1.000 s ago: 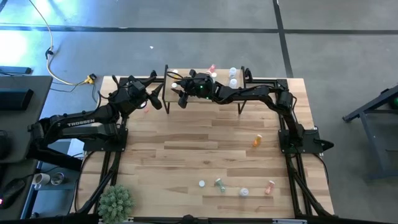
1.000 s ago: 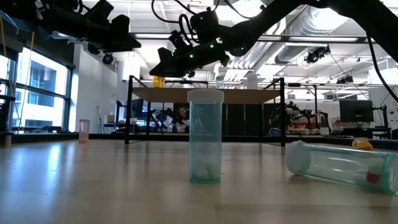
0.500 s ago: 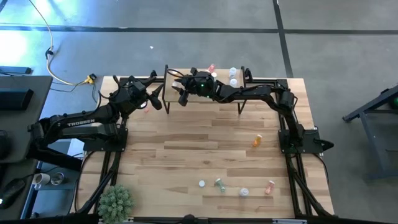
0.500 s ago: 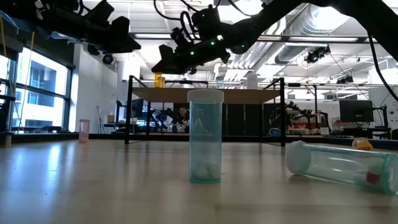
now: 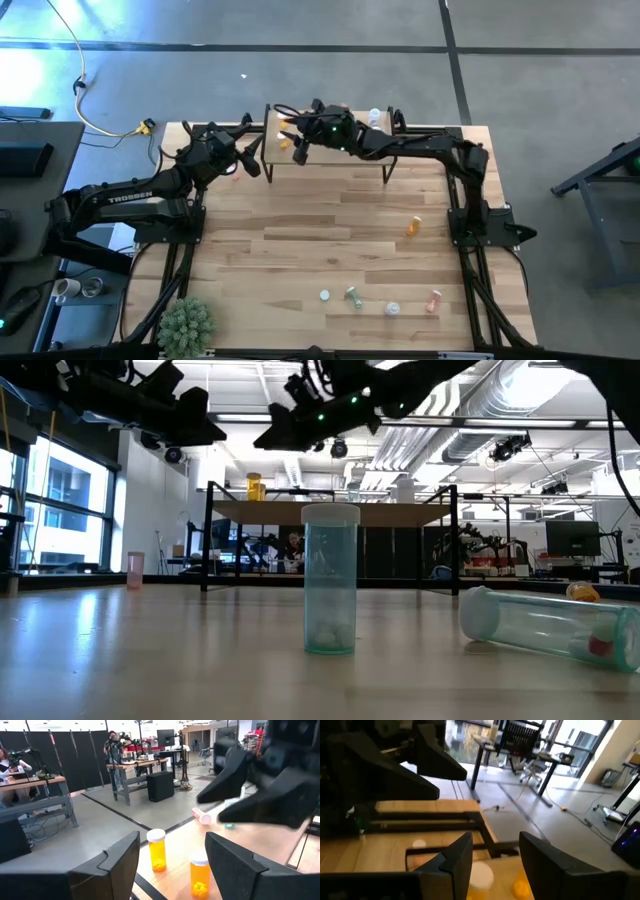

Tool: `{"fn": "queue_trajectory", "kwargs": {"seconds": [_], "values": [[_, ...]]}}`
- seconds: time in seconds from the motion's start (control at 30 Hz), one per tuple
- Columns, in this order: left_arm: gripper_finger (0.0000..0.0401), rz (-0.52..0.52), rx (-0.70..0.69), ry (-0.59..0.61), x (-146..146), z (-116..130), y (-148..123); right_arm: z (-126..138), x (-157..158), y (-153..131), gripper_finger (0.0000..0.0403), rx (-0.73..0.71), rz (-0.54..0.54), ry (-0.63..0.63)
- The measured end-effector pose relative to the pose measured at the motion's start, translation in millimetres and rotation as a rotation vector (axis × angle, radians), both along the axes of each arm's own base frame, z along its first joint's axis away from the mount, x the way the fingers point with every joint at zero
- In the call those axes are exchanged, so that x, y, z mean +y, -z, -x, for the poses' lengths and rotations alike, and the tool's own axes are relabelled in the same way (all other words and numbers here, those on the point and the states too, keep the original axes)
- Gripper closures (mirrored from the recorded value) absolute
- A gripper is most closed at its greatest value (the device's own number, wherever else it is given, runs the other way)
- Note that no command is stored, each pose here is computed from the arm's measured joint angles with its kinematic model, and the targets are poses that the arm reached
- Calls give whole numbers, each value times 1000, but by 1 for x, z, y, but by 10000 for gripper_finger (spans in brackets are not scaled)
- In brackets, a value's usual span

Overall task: Pick and place medicine bottles onto shelf by color
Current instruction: Adjust the pill bottles on the shelf

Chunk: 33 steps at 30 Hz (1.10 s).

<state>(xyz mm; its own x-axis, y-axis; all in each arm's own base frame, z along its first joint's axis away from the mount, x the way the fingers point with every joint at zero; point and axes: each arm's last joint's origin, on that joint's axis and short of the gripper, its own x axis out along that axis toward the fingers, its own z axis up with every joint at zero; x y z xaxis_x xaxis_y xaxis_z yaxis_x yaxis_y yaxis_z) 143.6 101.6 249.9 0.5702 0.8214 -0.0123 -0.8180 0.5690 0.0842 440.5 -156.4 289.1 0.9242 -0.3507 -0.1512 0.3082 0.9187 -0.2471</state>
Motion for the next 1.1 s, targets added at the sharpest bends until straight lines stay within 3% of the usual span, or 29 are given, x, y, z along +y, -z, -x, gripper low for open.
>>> {"fn": "queue_trajectory", "kwargs": {"seconds": [0.37, 0.77, 0.93, 1.1], "values": [[187, 30, 37, 16, 0, 0, 5, 53, -26, -55, 249, 47, 70, 60], [187, 66, 31, 54, -1, -1, 7, 118, -84, -143, 249, 169, 86, 232], [187, 79, 47, 61, -1, -1, 9, 143, -101, -158, 249, 210, 90, 224], [187, 37, 65, 56, -1, -1, 7, 160, -118, -157, 249, 308, 204, 229]]}}
